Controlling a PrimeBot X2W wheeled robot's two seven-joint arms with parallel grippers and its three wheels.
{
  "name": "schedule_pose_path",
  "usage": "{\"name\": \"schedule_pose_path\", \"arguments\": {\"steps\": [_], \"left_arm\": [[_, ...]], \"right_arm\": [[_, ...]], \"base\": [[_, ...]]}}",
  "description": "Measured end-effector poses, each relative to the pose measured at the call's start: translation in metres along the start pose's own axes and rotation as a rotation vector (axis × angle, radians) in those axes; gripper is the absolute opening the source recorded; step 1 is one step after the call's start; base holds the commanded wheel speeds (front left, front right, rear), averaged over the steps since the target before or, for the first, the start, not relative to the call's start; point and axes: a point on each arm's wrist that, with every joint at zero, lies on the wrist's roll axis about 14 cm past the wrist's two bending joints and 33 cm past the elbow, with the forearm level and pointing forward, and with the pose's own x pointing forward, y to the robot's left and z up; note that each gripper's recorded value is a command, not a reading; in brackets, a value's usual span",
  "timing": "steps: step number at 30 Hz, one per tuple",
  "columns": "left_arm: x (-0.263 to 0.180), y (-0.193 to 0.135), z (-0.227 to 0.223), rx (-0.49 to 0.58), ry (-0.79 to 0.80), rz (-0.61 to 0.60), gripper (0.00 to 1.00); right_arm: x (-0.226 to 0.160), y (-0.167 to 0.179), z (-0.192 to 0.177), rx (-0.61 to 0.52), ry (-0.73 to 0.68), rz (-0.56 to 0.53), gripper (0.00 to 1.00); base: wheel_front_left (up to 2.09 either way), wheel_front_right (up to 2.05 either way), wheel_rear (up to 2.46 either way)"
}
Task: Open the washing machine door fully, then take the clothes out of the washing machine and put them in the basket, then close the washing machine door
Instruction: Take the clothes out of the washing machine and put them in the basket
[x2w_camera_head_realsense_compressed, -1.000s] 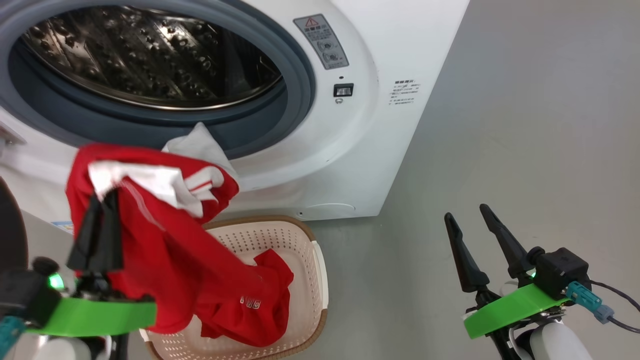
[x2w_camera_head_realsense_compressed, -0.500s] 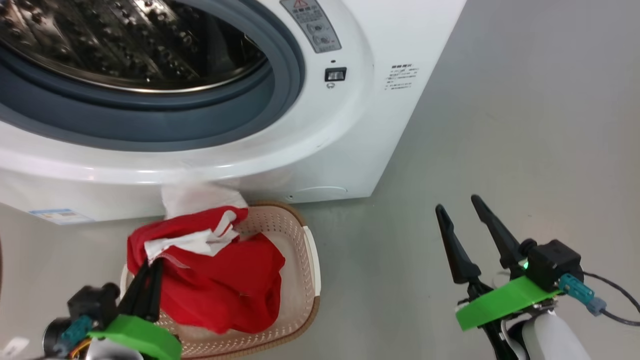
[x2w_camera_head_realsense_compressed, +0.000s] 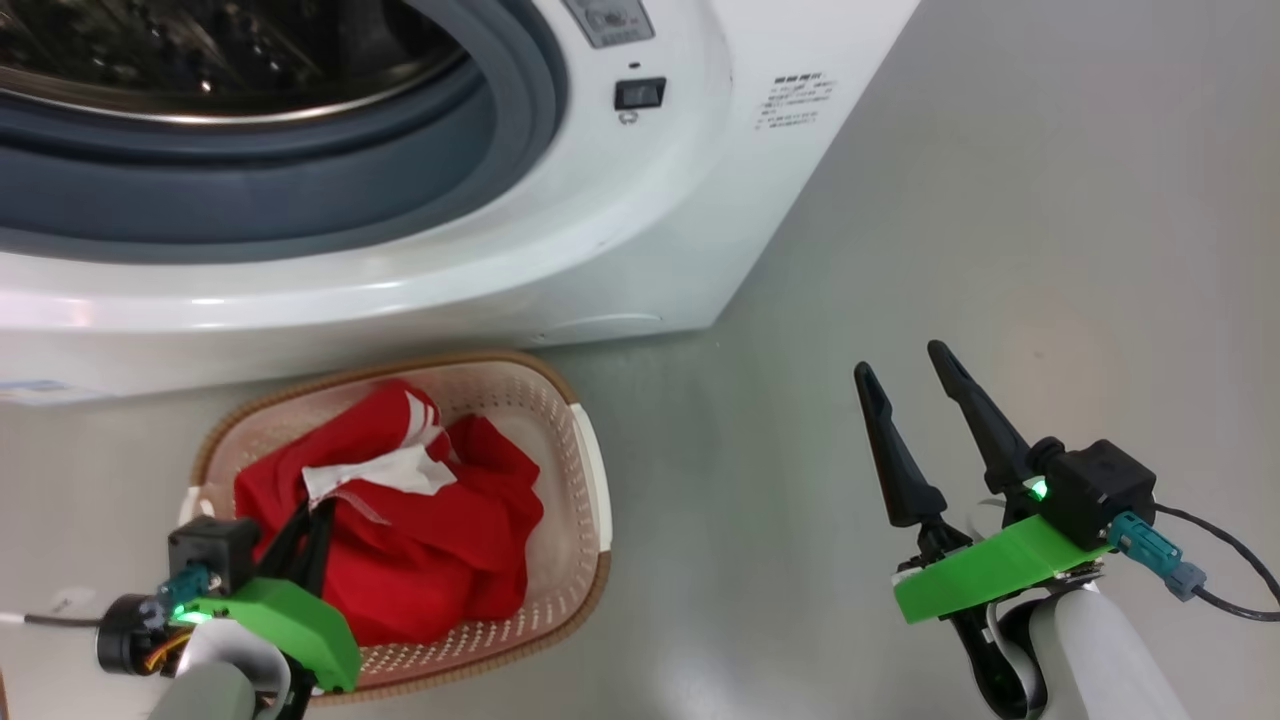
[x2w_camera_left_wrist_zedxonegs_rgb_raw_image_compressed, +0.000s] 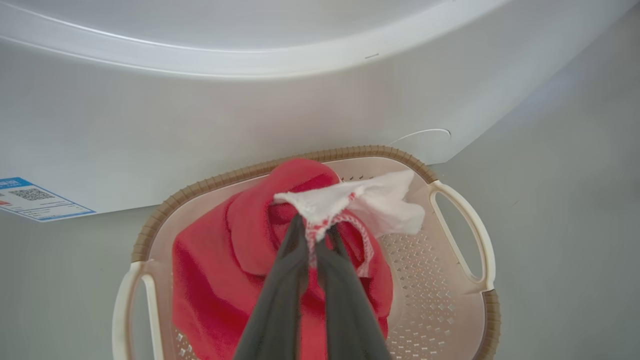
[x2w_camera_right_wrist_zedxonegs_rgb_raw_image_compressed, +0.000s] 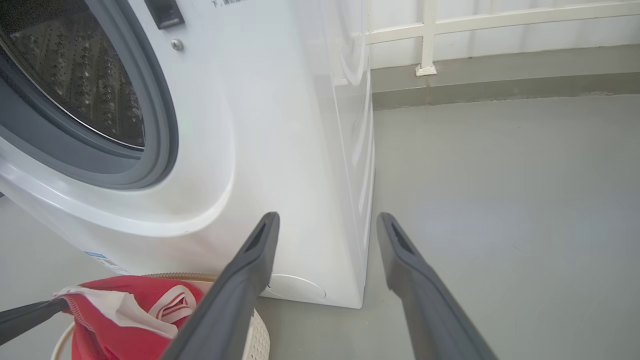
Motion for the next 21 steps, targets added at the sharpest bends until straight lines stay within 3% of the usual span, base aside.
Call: {"name": "schedule_pose_path", "arguments": {"steps": [21], "left_arm": [[0.052, 0.010, -0.101, 0.016, 0.372, -0.058, 0.00]], "right_arm": [[0.033, -0.012, -0.046, -0.006, 0.084, 0.000, 1.00]], "base": [[0.00, 0.00, 0.00]]}}
